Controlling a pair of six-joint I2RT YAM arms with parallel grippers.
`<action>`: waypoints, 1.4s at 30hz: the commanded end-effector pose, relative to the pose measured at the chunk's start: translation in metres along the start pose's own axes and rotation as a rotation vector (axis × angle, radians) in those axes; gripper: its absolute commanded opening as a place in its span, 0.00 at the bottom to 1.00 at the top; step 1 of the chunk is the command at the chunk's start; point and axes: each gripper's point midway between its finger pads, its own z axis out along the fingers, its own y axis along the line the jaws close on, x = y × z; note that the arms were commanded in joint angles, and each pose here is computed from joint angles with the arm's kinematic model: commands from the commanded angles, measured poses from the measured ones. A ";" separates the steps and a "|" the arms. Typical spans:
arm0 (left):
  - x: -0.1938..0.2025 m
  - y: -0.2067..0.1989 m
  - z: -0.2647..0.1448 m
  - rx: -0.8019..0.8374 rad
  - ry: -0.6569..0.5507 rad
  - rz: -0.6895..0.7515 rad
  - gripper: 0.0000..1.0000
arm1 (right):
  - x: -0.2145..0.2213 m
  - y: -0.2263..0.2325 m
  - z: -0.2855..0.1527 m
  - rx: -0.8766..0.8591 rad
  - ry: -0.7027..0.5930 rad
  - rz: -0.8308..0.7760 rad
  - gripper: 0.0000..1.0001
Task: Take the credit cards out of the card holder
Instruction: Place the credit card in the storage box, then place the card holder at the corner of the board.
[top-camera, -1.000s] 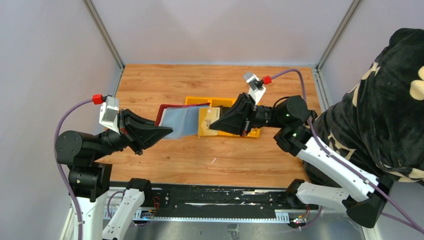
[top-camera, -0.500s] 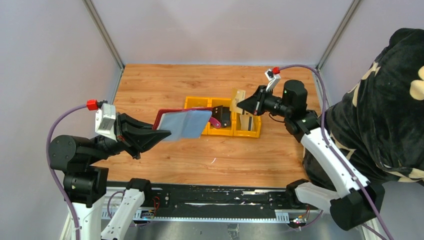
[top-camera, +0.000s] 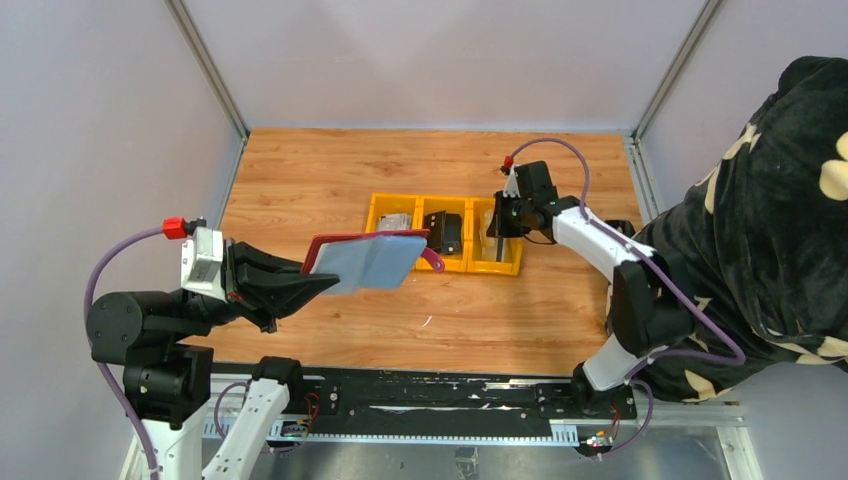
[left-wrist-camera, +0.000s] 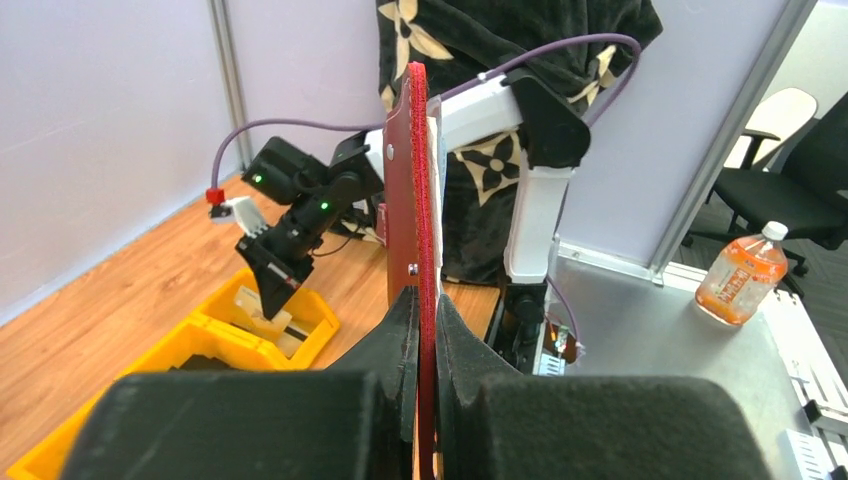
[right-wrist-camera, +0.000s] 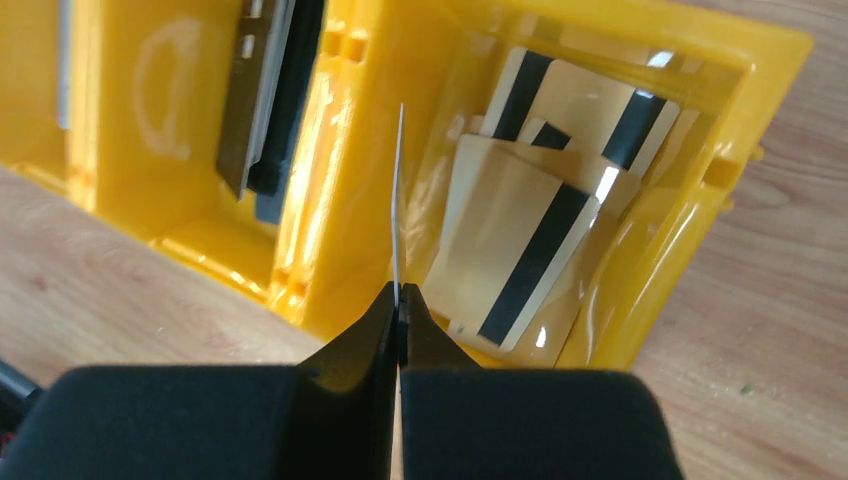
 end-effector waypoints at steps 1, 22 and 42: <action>-0.004 -0.007 -0.002 0.017 -0.017 0.062 0.00 | -0.004 -0.019 0.011 0.072 0.040 -0.032 0.00; 0.007 -0.007 -0.004 0.044 -0.015 0.164 0.00 | -0.063 0.019 -0.056 0.038 -0.177 -0.088 0.55; 0.037 -0.001 -0.007 0.105 0.082 0.222 0.00 | -0.022 0.300 -0.339 -1.503 -0.679 -0.533 0.82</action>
